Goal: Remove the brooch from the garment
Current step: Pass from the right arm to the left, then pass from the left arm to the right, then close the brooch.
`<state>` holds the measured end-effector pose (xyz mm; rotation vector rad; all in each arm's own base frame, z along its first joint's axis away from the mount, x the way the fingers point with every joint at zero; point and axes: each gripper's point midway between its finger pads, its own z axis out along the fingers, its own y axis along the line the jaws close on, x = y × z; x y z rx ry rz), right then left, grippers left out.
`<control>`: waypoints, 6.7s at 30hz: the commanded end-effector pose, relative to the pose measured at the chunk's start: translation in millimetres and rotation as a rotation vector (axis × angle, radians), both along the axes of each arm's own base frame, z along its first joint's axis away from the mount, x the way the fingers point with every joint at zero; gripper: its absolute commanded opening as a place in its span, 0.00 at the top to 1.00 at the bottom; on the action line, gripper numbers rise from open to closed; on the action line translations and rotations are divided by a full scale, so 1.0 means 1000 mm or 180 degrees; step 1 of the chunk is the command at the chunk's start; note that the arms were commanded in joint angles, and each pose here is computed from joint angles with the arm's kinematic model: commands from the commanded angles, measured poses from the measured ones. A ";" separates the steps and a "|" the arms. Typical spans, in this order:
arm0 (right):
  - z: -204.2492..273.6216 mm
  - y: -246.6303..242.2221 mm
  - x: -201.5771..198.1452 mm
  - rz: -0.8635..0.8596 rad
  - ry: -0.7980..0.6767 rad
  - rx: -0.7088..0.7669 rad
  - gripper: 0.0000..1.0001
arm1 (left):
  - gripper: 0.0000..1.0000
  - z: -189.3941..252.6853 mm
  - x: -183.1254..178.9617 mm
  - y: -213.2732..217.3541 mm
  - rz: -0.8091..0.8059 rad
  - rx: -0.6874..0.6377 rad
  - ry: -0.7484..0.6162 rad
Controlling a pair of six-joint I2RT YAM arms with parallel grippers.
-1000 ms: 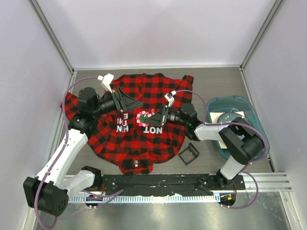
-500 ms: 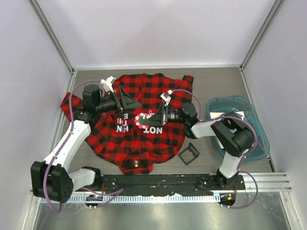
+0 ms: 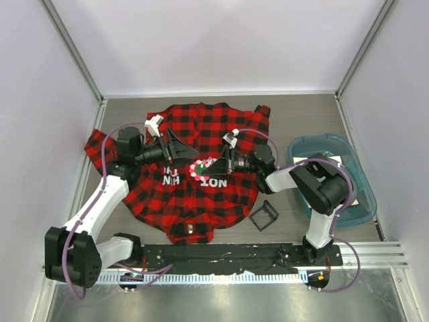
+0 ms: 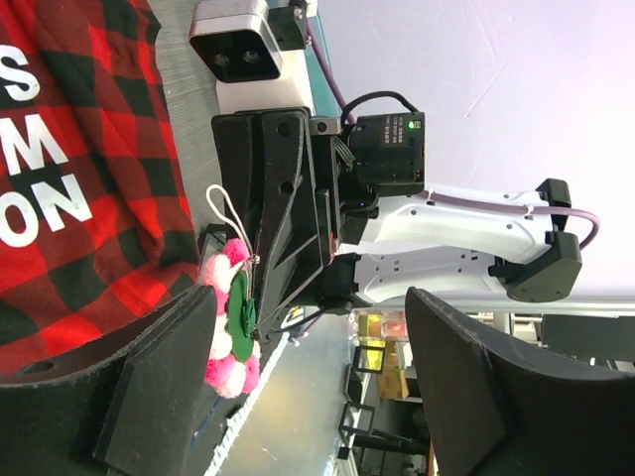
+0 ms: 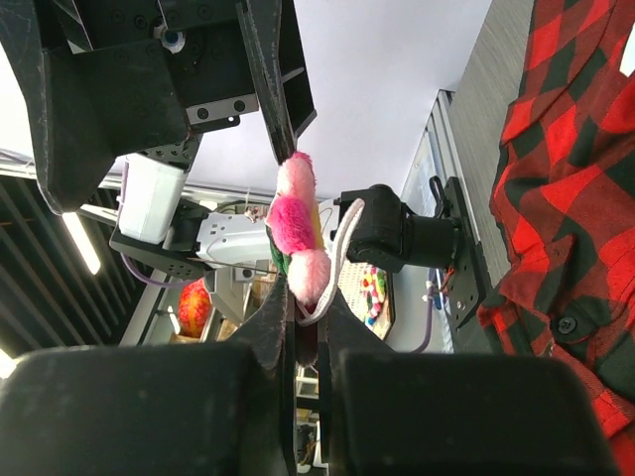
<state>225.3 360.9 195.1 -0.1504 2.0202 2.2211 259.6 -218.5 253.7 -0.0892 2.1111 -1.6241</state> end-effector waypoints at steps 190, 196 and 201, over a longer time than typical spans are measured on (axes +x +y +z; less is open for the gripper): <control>0.060 0.013 0.034 -0.0952 -0.0658 0.0093 0.99 | 0.24 -0.011 -0.001 -0.004 0.0635 0.0368 -0.0573; 0.061 0.014 0.030 -0.0922 -0.0690 0.0101 0.99 | 0.38 -0.012 -0.001 -0.004 0.0623 0.0364 -0.0533; 0.061 0.013 0.030 -0.0926 -0.0685 0.0102 0.99 | 0.45 -0.018 -0.004 -0.004 0.0606 0.0375 -0.0510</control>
